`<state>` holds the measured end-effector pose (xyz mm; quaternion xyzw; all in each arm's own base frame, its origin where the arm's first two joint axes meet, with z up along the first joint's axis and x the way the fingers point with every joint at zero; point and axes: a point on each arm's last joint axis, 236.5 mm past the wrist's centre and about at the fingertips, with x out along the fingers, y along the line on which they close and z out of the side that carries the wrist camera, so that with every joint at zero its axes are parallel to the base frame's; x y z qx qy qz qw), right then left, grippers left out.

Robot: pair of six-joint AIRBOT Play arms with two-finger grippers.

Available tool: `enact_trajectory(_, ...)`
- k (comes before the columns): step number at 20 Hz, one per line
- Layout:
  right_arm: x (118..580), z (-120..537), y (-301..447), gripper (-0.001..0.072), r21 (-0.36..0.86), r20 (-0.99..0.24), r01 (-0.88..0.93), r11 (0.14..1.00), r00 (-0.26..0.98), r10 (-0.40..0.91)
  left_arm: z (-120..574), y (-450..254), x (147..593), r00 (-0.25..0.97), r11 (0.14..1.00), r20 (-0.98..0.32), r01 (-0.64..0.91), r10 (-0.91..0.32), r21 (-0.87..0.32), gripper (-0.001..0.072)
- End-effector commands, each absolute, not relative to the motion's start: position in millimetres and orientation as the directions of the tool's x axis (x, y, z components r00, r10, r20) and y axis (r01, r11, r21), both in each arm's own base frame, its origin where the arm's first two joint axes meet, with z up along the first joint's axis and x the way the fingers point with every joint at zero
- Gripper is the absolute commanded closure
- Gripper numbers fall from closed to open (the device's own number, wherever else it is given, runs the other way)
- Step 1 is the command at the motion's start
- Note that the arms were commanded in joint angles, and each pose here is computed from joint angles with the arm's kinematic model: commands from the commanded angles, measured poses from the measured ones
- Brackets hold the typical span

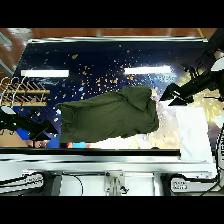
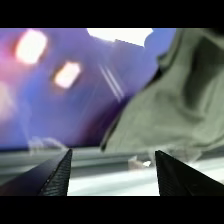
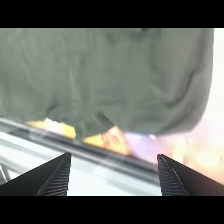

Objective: Fold the shirts.

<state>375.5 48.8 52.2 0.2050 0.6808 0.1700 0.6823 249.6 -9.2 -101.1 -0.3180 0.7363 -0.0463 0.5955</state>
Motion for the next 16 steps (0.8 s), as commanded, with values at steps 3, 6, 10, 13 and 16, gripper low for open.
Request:
enact_trajectory(3, 380, 51, 51, 0.0060, 0.520, -0.854, 0.042, 0.853, 0.037, 0.519, -118, -27, 253, -0.076, 0.780, -0.828, -0.392, -0.556, -0.488, 0.0113)
enact_trajectory(6, 380, 51, 52, 0.0060, 0.521, -0.854, 0.043, 0.853, 0.036, 0.520, -123, -44, 250, -0.120, 0.786, -0.812, -0.367, -0.571, -0.498, 0.0113)
enact_trajectory(10, 372, 48, 47, 0.0060, 0.497, -0.867, 0.054, 0.866, 0.001, 0.498, -133, -62, 242, -0.187, 0.797, -0.796, -0.349, -0.575, -0.494, 0.0168)
enact_trajectory(13, 353, 27, 25, 0.0060, 0.364, -0.926, 0.064, 0.929, -0.083, 0.368, -126, -69, 240, -0.195, 0.782, -0.776, -0.347, -0.599, -0.517, 0.0657)
enact_trajectory(16, 338, -9, 34, 0.0059, 0.325, -0.933, 0.048, 0.945, -0.146, 0.328, -112, -71, 239, -0.203, 0.786, -0.768, -0.295, -0.607, -0.543, 0.0674)
